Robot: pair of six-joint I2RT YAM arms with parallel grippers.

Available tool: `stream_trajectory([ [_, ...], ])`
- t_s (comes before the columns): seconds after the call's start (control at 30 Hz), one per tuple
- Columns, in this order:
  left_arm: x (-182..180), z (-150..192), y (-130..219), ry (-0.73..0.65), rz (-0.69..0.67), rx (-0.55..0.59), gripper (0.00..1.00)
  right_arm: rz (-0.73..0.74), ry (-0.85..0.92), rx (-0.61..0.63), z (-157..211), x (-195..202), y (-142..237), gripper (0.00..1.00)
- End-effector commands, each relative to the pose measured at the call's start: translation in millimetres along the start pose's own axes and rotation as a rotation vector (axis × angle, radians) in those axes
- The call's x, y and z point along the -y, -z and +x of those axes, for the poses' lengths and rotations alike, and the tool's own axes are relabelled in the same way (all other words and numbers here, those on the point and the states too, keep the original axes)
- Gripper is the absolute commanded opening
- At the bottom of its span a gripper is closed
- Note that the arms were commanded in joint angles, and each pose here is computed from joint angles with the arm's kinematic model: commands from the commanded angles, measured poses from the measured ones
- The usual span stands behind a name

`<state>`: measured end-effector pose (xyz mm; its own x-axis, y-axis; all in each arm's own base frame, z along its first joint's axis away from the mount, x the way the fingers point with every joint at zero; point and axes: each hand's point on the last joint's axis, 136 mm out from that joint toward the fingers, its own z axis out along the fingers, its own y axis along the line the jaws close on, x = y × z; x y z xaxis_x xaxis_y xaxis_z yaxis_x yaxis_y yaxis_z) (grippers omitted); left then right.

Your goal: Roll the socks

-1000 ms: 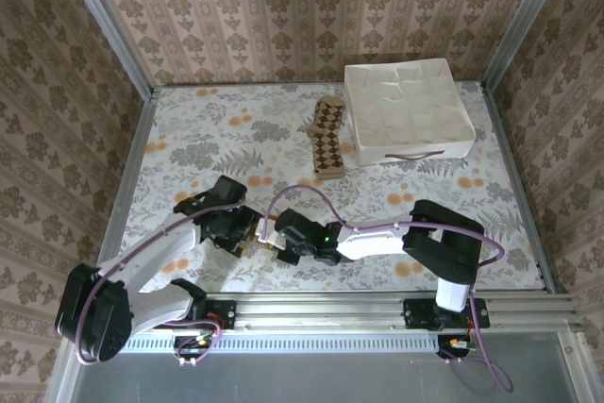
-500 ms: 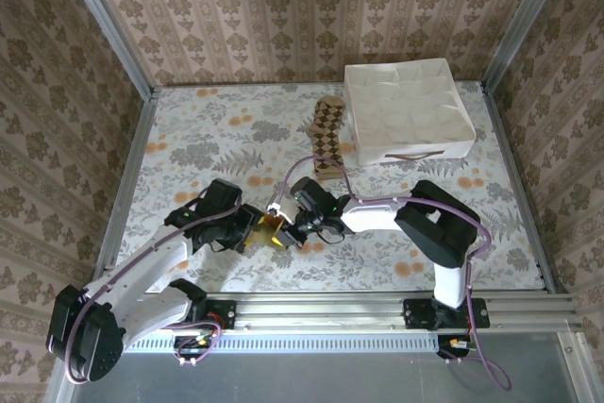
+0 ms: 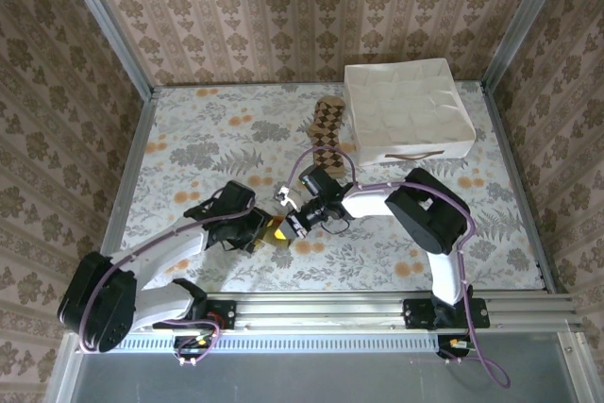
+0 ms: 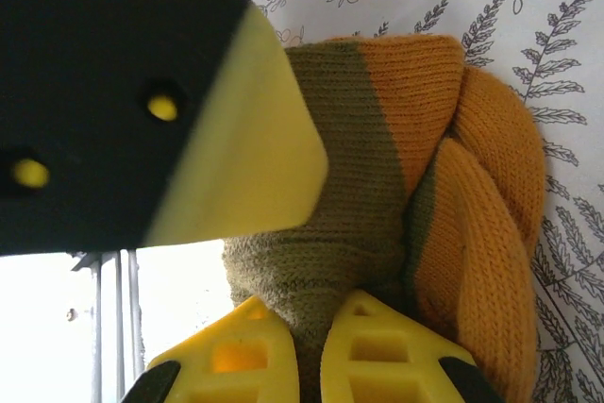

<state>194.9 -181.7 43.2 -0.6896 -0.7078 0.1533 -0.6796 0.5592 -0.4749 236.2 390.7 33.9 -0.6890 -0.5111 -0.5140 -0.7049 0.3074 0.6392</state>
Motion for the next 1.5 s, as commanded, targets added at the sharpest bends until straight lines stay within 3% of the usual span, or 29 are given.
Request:
stream_trajectory([
  [0.0, -10.7, -2.4, -11.6, -0.017, -0.036, 0.015, 0.54, 0.151, -0.328, -0.281, 99.5, 46.1, -7.8, 0.00],
  [0.07, -23.8, -3.2, -16.4, -0.011, -0.089, 0.024, 0.51, 0.148, -0.335, -0.288, 98.3, 46.3, -8.5, 0.00],
  [0.17, -49.8, -1.9, -20.4, 0.019, -0.204, 0.024, 0.35, 0.142, -0.311, -0.279, 91.1, 43.0, -7.8, 0.00],
  [0.27, -79.8, 6.5, -21.0, 0.072, -0.344, -0.008, 0.00, 0.142, -0.214, -0.251, 77.9, 33.0, -4.2, 0.05],
  [0.4, -98.0, 14.1, -11.4, 0.123, -0.428, -0.007, 0.00, 0.207, 0.052, -0.146, 49.5, 10.4, 9.0, 0.26],
  [0.53, -97.2, 13.1, 6.9, 0.137, -0.471, 0.020, 0.00, 0.425, 0.420, 0.073, 20.7, -14.4, 37.7, 0.46],
  [0.6, -94.7, 13.7, 11.8, 0.142, -0.484, 0.022, 0.00, 0.514, 0.551, 0.156, 12.1, -26.2, 48.2, 0.54],
  [0.67, -92.0, 15.3, 11.5, 0.145, -0.484, 0.013, 0.00, 0.575, 0.623, 0.136, 13.0, -32.9, 48.6, 0.55],
  [0.93, -81.2, 15.1, 0.6, 0.130, -0.480, -0.008, 0.00, 0.725, 0.876, 0.041, 12.1, -51.9, 19.1, 0.57],
  [1.27, -73.8, 13.8, -0.9, 0.106, -0.462, -0.017, 0.00, 0.832, 0.978, -0.086, 10.0, -32.4, -4.0, 0.55],
  [1.37, -70.0, 12.2, 1.3, 0.096, -0.452, -0.013, 0.00, 0.835, 0.944, -0.142, 22.7, -21.4, -8.7, 0.47],
  [1.47, -64.3, 10.8, 3.5, 0.083, -0.428, -0.011, 0.00, 0.843, 0.888, -0.196, 40.6, -8.5, -9.1, 0.28],
])
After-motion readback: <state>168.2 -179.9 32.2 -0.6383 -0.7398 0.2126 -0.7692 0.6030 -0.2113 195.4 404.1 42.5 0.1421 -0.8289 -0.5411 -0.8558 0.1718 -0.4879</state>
